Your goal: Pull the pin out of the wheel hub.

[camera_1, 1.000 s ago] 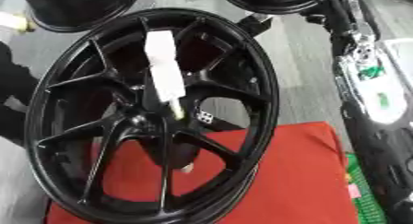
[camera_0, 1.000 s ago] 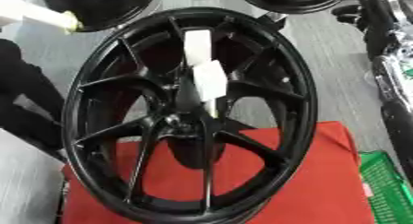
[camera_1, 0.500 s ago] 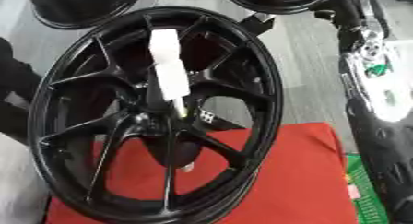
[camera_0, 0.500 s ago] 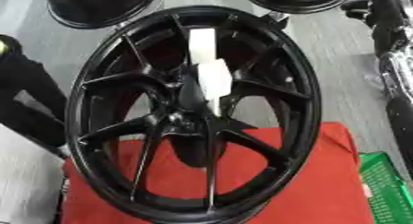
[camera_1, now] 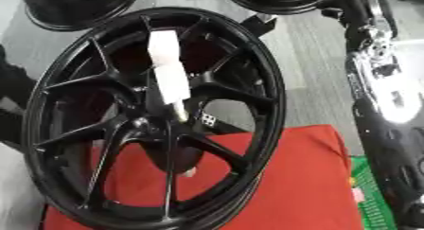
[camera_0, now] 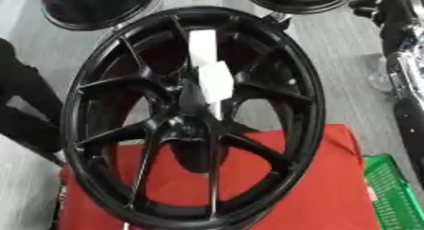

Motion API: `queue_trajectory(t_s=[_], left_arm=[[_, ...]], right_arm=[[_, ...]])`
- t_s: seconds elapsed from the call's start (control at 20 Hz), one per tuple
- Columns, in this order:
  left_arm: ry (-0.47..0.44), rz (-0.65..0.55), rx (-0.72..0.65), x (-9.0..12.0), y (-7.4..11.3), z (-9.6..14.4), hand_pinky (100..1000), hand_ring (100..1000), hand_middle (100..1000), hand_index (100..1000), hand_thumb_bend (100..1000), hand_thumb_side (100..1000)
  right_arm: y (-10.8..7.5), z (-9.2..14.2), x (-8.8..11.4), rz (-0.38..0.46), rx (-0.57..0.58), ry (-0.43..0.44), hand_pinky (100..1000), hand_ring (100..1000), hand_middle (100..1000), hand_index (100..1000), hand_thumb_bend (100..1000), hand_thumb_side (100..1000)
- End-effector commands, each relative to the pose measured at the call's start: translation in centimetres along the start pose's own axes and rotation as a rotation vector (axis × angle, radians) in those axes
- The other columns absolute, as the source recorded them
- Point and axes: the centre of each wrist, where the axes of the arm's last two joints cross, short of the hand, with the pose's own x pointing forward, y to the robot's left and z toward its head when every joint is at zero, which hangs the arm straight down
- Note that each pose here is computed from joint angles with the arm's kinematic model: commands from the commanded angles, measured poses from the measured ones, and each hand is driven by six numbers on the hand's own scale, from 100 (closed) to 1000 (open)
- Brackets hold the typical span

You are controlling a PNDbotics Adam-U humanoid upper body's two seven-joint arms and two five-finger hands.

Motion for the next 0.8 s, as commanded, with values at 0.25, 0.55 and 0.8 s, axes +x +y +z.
queue_trajectory(t_s=[0.25,0.55,0.8], left_arm=[[-0.182,0.446,0.190,3.9,-1.2,-0.5,753,769,741,804,256,836],[-0.218,1.024,0.202,7.1,-6.3,-1.9,739,758,743,829,352,829],[-0.190,1.150,0.179,8.0,-9.2,-2.7,734,756,747,828,301,810]], right_arm=[[-0.3,-0.3,1.4,-0.002,-0.002,-0.045,763,632,685,721,100,661],[-0.1,-0.1,1.7,-0.031,-0.035,-0.073,763,634,687,722,100,639],[0.1,0.0,1.8,-0.035,-0.054,-0.090,764,638,691,726,100,639]])
